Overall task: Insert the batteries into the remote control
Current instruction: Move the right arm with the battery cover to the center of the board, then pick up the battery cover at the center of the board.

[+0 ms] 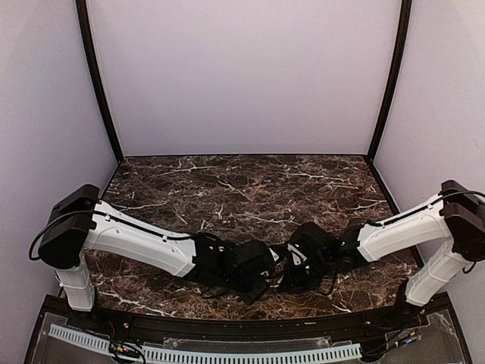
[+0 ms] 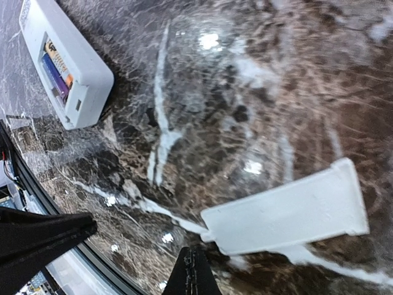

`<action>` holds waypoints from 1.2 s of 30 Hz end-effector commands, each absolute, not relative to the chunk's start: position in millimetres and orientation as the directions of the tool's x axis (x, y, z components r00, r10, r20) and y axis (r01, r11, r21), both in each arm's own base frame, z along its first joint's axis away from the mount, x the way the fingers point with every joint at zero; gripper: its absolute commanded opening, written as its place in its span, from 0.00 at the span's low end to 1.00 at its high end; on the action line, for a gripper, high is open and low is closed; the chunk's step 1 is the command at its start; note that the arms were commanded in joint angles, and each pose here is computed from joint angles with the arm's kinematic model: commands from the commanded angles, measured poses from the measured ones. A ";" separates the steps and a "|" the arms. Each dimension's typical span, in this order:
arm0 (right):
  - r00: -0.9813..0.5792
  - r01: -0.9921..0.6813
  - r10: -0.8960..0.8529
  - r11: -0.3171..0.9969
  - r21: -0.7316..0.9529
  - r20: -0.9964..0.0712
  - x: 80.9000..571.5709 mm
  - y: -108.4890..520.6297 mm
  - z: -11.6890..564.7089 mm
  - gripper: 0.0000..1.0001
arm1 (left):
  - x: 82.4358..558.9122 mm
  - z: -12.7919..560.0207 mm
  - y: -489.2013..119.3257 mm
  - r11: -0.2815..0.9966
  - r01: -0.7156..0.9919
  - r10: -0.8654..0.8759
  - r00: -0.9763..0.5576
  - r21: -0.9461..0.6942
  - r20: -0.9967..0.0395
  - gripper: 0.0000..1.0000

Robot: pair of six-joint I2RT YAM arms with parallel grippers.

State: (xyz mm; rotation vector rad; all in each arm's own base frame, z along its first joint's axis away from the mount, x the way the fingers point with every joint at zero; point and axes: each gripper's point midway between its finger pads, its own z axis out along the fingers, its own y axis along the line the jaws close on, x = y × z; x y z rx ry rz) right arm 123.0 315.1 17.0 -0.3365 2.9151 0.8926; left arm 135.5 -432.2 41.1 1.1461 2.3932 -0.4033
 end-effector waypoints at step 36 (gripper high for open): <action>-0.974 -0.220 -0.154 0.822 0.526 -0.167 155.9 283.1 16.9 0.05 | 158.0 31.3 -459.1 0.593 0.804 0.664 -0.514 -0.036 -0.543 0.00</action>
